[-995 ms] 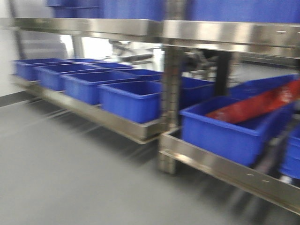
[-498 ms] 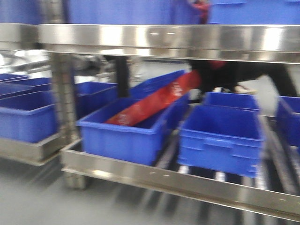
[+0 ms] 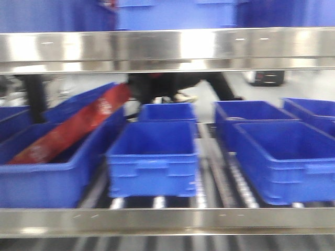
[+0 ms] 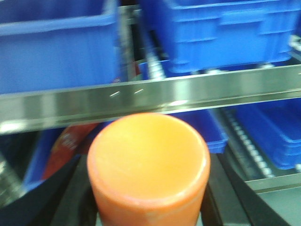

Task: Place cylindrical capacitor in blue bin on shelf
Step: 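Approach the shelf and position both grippers above the blue bins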

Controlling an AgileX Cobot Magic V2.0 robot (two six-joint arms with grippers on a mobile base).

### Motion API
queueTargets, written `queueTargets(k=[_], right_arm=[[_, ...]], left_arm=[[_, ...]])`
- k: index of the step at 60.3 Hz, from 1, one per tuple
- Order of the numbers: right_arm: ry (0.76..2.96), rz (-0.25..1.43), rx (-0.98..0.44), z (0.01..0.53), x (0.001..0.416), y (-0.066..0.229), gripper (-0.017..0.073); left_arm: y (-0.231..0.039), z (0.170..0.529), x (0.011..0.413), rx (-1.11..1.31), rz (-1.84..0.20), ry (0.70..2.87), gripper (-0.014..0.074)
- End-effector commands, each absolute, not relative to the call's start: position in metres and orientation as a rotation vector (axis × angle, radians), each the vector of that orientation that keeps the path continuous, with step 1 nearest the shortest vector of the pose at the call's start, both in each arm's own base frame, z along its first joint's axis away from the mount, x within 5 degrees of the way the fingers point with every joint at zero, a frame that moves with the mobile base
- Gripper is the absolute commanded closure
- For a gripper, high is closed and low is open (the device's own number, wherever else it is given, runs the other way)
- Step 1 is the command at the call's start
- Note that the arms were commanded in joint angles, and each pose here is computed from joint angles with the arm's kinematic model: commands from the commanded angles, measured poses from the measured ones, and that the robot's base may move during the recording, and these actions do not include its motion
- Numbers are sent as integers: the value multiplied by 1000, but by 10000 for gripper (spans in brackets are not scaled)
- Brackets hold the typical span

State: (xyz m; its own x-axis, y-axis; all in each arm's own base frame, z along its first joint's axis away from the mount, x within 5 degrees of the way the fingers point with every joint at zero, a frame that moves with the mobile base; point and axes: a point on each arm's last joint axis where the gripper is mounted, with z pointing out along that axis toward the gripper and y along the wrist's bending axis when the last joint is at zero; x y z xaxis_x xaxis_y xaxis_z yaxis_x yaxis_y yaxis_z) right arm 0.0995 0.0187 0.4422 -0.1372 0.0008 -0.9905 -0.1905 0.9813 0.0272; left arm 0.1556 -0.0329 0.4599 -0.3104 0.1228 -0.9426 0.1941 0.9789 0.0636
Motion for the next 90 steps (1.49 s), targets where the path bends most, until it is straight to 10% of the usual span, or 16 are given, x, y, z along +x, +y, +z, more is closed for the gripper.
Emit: queueTargets(k=[1,90], right_arm=[[1661,156,-144,448,98,18,721],[1661,156,-144,448,98,18,721]], left_arm=[[-34,465,154,232,-86,1860,704],[-34,465,154,232,-86,1860,704]])
